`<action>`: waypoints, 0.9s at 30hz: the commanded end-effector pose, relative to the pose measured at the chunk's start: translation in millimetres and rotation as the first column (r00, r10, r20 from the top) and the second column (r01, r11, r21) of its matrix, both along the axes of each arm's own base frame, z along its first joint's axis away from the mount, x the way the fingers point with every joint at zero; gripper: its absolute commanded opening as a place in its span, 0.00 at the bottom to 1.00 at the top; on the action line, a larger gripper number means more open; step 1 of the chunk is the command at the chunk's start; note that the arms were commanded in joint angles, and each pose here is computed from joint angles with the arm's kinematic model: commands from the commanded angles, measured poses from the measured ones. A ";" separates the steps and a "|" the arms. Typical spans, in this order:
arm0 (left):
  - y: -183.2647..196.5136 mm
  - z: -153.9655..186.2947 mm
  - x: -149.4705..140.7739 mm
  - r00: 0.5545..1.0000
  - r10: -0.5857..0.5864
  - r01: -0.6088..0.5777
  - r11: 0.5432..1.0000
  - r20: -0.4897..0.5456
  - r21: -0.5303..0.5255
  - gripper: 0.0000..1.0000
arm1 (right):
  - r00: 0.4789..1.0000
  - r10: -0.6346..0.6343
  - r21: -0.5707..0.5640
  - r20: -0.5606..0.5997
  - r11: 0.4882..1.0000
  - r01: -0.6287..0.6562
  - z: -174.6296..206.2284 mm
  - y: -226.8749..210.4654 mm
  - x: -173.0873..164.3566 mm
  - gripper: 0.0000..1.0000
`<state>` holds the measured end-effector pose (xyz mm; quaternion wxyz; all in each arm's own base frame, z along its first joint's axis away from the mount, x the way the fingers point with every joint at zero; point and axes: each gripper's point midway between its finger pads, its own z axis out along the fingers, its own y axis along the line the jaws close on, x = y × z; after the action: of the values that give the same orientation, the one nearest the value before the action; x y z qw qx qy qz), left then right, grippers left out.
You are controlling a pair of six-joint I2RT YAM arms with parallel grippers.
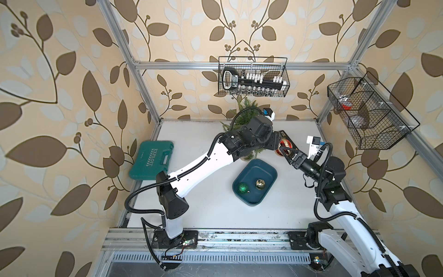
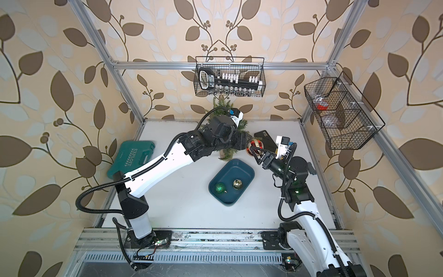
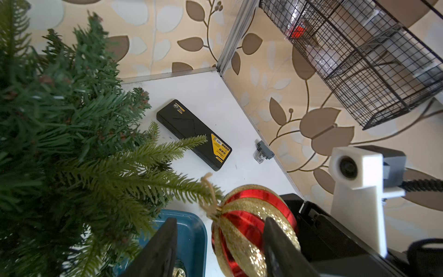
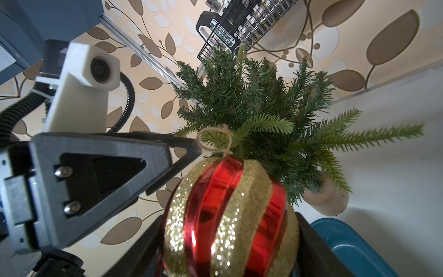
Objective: Decorate the small christmas tree with ornaments
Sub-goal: Hang an ornament on the christmas tree.
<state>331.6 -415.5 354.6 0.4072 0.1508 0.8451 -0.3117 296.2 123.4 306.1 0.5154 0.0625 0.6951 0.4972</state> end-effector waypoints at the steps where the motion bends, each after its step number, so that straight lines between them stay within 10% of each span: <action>1: -0.1 18.7 10.3 0.996 0.042 -0.042 0.999 0.080 -0.014 0.54 | 0.999 0.022 0.008 0.023 1.000 -0.022 2.2 3.1 -6.2 0.66; 15: -3.6 21.8 17.0 0.993 0.051 -0.051 0.999 0.107 -0.006 0.28 | 1.000 0.013 0.005 0.000 1.000 -0.013 -6.2 1.7 -7.7 0.72; 27: -2.8 23.0 13.4 0.994 0.040 -0.039 0.999 0.102 -0.012 0.26 | 0.999 -0.045 -0.020 -0.029 0.999 0.045 -11.9 -7.2 -11.1 0.90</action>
<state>348.5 -421.2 346.6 0.4281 0.1524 0.8446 -0.2831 287.3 119.3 300.5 0.5145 0.0744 0.6998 0.4899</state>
